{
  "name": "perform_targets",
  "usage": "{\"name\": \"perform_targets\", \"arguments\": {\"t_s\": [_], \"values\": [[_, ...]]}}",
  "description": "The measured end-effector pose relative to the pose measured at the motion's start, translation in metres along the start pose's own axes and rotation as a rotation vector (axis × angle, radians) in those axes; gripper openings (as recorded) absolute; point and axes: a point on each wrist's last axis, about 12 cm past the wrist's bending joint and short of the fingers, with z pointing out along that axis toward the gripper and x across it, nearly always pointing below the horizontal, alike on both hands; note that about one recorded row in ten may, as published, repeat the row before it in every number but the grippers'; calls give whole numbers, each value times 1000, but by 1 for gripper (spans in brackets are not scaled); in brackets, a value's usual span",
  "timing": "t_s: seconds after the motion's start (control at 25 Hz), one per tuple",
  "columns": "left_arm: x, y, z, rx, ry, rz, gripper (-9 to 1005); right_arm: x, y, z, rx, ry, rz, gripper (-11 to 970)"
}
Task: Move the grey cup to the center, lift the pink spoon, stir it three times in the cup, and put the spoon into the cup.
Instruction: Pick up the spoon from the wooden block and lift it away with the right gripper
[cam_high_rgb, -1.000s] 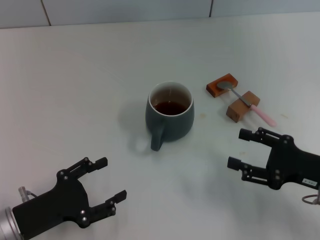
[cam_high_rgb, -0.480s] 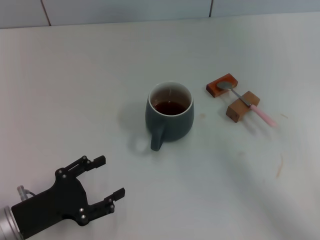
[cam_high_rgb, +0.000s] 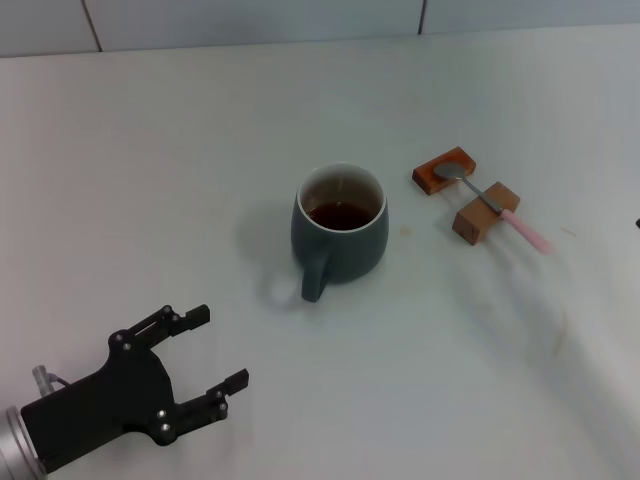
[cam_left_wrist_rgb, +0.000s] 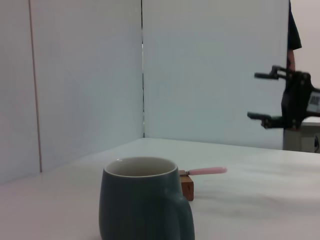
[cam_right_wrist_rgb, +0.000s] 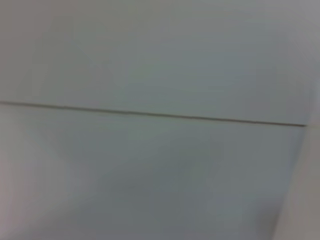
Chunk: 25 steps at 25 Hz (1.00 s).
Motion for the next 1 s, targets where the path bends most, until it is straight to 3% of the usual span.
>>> {"name": "perform_targets", "arguments": {"t_s": [0.48,1.0], "values": [[0,0,-2,-6,-3,-1,809,5,-21,7,173,61,29,784],[-1,1,-2,-13,-5,6,809,12,-34,31,250,110,41,785]]}}
